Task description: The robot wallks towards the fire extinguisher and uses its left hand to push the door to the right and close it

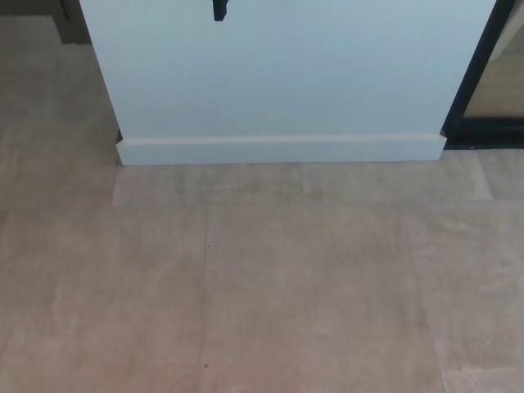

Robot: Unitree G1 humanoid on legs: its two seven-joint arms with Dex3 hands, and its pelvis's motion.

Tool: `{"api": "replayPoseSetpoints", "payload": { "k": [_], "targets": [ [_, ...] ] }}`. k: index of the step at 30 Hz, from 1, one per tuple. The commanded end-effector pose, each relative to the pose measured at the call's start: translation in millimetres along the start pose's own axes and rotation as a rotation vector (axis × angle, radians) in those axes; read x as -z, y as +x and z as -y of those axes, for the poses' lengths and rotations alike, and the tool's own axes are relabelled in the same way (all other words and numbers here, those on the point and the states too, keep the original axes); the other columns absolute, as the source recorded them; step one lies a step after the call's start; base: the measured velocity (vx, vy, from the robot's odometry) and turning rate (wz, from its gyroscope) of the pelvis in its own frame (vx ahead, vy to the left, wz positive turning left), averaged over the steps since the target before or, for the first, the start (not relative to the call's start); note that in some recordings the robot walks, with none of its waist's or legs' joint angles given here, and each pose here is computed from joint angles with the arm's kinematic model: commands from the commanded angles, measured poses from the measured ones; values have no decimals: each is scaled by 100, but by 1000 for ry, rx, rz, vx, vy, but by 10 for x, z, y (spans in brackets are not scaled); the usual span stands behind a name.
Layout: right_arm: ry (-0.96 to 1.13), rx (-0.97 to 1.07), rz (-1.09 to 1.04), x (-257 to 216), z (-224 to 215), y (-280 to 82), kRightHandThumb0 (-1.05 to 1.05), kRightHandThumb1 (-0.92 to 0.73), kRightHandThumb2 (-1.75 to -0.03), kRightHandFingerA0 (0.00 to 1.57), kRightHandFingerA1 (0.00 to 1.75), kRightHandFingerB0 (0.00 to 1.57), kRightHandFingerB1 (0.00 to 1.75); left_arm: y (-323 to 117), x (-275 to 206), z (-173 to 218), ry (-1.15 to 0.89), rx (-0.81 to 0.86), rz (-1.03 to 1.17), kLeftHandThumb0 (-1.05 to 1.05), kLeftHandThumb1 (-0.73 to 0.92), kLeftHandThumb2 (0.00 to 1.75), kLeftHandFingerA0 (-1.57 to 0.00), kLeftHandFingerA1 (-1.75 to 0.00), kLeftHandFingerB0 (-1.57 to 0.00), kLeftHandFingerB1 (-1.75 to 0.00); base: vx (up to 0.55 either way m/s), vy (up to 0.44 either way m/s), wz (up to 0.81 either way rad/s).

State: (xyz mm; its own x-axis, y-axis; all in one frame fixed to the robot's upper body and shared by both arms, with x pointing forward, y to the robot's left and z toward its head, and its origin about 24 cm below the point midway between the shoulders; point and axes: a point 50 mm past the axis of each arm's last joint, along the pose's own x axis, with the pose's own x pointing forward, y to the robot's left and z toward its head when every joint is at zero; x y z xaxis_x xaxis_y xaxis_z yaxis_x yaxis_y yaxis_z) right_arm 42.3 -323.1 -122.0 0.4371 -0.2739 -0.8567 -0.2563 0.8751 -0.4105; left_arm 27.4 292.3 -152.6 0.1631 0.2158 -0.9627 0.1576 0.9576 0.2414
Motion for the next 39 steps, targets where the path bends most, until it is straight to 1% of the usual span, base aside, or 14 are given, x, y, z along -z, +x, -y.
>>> {"api": "replayPoseSetpoints", "payload": {
  "k": [1,2,4,11,14,15,18,21,23,24,28,30,34,39],
  "targets": [
    [-21,24,28,-28,71,-5,-56,-36,-70,25,54,22,43,-10,-16,-58,11,-7,20,-53,49,55,-44,-52,-51,-38,194,-35,11],
    [-31,22,32,-34,78,-7,-54,-44,-54,28,48,27,33,-9,-18,-53,3,-4,22,-53,48,55,-44,-52,-52,-39,213,91,24],
    [-22,18,37,-30,76,-11,-52,-44,-53,26,48,28,32,-10,-14,-50,9,-1,25,-56,48,56,-41,-53,-50,-39,71,-22,18],
    [-4,16,35,-20,71,-19,-52,-44,-54,26,49,28,35,-11,3,-42,37,2,18,-55,49,55,-44,-53,-46,-37,-32,-16,-5],
    [11,17,24,-10,66,-6,-49,-43,-54,26,48,29,33,-13,19,-42,31,-2,15,-56,49,55,-43,-51,-45,-36,77,204,-19],
    [18,16,20,-8,66,-2,-48,-44,-54,26,47,28,33,-13,19,-44,27,-3,14,-58,46,55,-42,-51,-45,-36,164,291,-57],
    [14,16,15,-11,66,6,-48,-44,-54,26,46,28,33,-13,19,-50,7,-1,14,-56,46,55,-42,-51,-45,-37,209,476,7],
    [-9,23,21,-20,70,13,-50,-45,-54,27,47,29,32,-13,14,-54,12,-1,16,-56,48,55,-43,-51,-46,-37,205,108,2],
    [19,17,48,-43,61,-14,-48,-44,-54,23,49,28,34,-14,10,-58,16,0,18,-56,49,55,-43,-51,-46,-36,213,22,11],
    [21,20,41,-43,65,-6,-47,-44,-54,25,47,28,32,-13,9,-56,10,1,18,-57,47,55,-42,-51,-45,-36,179,-25,13],
    [6,30,28,-45,79,17,-52,-43,-53,27,50,29,34,-14,13,-50,2,6,23,-58,46,55,-42,-52,-45,-37,196,-99,10],
    [-3,30,28,-55,86,23,-50,-43,-54,28,49,29,32,-13,13,-44,8,5,21,-57,46,55,-42,-52,-45,-36,254,-196,34],
    [-6,27,39,-58,79,15,-51,-44,-53,27,47,28,32,-11,7,-37,4,10,20,-57,46,55,-41,-52,-44,-36,327,-386,16],
    [13,23,39,-76,88,27,-50,-43,-54,26,47,28,32,-7,-15,-37,4,9,21,-55,48,55,-42,-50,-45,-36,301,-119,-3]
  ]
}}
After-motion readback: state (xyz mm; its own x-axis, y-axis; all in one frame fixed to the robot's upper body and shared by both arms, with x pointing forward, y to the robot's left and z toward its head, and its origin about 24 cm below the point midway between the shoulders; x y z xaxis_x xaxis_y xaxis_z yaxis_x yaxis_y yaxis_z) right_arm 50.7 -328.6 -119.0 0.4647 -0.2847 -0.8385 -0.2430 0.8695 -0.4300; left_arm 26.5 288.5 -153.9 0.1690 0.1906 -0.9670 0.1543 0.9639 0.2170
